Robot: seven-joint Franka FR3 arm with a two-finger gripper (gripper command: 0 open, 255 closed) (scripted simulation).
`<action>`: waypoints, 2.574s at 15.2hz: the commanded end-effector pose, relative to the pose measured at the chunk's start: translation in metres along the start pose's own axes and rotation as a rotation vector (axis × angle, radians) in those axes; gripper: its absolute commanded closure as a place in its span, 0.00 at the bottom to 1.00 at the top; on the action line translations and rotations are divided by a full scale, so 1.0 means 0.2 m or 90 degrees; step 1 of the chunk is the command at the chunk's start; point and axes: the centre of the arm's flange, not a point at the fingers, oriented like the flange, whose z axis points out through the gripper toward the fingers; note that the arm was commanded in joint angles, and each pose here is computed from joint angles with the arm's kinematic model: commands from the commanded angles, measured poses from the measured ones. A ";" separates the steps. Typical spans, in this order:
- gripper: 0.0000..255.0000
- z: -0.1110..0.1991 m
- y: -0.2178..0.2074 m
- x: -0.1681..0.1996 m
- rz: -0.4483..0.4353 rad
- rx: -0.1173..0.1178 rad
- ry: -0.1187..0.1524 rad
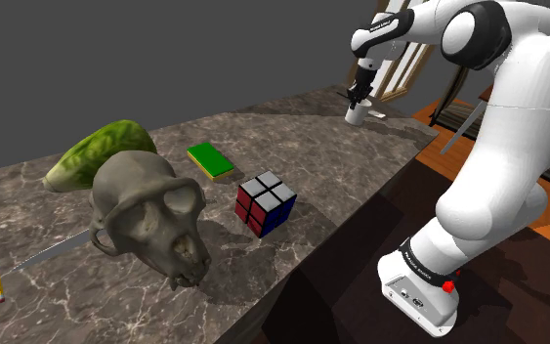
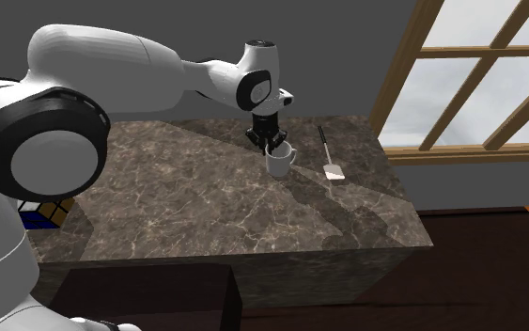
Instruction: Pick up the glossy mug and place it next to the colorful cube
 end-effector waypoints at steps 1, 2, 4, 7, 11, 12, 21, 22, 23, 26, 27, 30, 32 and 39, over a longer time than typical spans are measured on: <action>1.00 -0.03 0.00 0.00 0.000 0.000 0.000; 1.00 -0.05 0.00 0.00 0.000 0.000 0.000; 1.00 -0.11 0.01 -0.01 0.000 0.000 0.000; 1.00 -0.18 0.01 -0.01 0.000 0.000 0.000; 1.00 -0.29 0.02 -0.02 0.000 0.000 0.000; 1.00 -0.32 0.02 -0.02 0.000 0.000 0.000; 1.00 -0.55 0.04 -0.03 0.000 0.000 0.000; 1.00 -0.58 0.04 -0.03 0.000 0.000 0.000; 1.00 -0.61 0.04 -0.03 0.000 0.000 0.000; 1.00 -0.68 0.05 -0.04 0.000 0.000 0.000; 1.00 -0.71 0.05 -0.04 0.000 0.000 0.000; 1.00 -0.79 0.05 -0.05 0.000 0.000 0.000; 1.00 -0.84 0.06 -0.05 0.000 0.000 0.000; 1.00 -0.88 -0.29 -0.24 0.000 0.000 0.000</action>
